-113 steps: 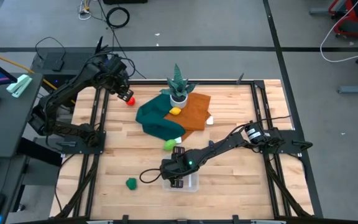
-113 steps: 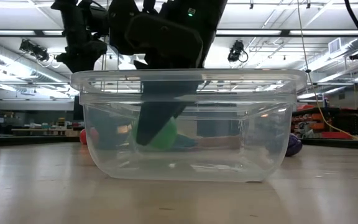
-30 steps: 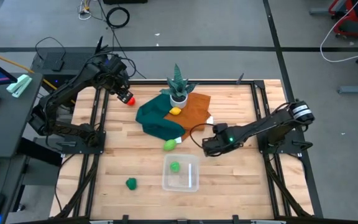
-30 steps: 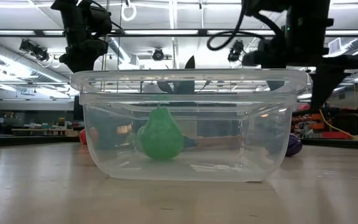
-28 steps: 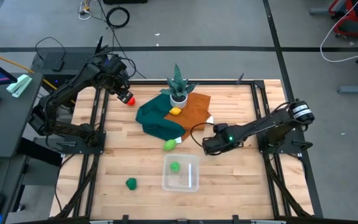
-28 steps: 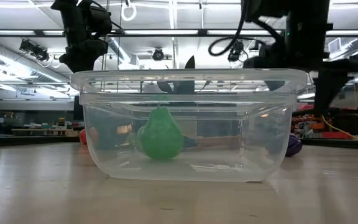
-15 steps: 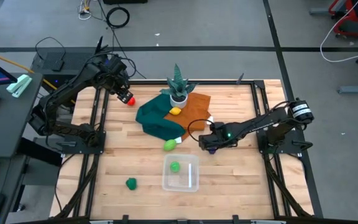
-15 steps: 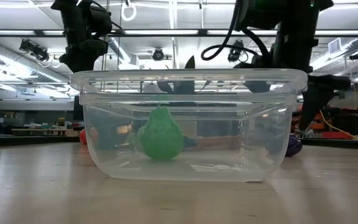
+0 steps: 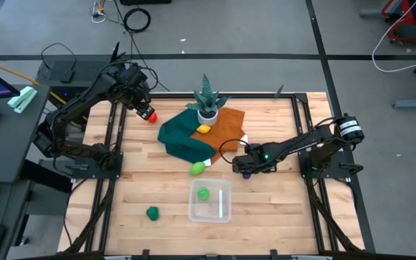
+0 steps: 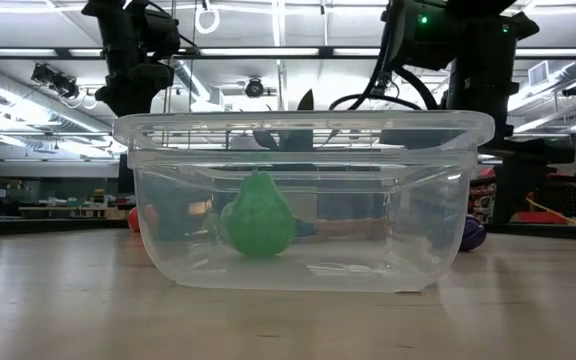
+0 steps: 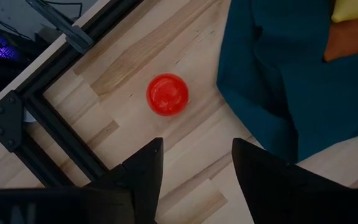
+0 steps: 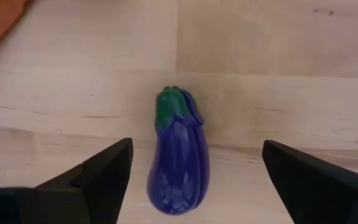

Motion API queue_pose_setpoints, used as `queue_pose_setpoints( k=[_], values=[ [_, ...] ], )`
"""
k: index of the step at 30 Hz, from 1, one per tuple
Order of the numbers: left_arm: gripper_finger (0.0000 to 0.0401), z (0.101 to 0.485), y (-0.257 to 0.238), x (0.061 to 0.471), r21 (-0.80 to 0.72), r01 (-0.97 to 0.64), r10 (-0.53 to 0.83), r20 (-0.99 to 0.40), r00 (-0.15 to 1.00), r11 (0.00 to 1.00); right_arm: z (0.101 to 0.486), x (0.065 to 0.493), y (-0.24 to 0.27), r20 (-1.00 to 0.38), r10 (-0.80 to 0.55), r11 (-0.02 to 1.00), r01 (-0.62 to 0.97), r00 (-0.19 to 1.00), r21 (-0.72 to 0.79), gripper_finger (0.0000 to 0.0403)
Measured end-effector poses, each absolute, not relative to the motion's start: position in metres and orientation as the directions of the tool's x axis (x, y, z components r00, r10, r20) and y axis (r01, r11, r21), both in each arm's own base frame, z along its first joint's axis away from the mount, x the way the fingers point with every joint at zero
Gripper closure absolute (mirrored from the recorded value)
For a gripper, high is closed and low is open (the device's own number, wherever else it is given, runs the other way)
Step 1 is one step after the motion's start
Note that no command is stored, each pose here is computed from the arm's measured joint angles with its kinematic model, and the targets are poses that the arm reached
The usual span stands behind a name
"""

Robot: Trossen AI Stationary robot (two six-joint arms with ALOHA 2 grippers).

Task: Pick and placing Produce into tupperware
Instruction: Put the purple eggplant into the transparent bin

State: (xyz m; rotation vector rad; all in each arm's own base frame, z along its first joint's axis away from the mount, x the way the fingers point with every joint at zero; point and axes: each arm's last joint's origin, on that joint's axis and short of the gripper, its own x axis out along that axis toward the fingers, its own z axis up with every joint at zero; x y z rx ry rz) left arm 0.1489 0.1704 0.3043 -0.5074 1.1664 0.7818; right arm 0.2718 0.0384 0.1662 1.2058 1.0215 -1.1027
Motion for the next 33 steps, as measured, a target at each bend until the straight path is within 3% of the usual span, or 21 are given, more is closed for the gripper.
queue_pose_setpoints(
  k=[23, 33],
  values=[
    [0.0199, 0.304, 0.171, 0.149, 0.038, -0.768, 0.278, -0.943, 0.185, 0.639, 0.162, 0.277, 0.027, -0.982, -0.052, -0.024, 0.983, 0.183, 0.185, 0.0105],
    [0.0198, 0.304, 0.170, 0.149, 0.039, -0.768, 0.278, -0.943, 0.184, 0.640, 0.147, 0.285, 0.033, -0.986, -0.012, -0.009, 0.986, 0.166, 0.166, 0.0147]
  ],
)
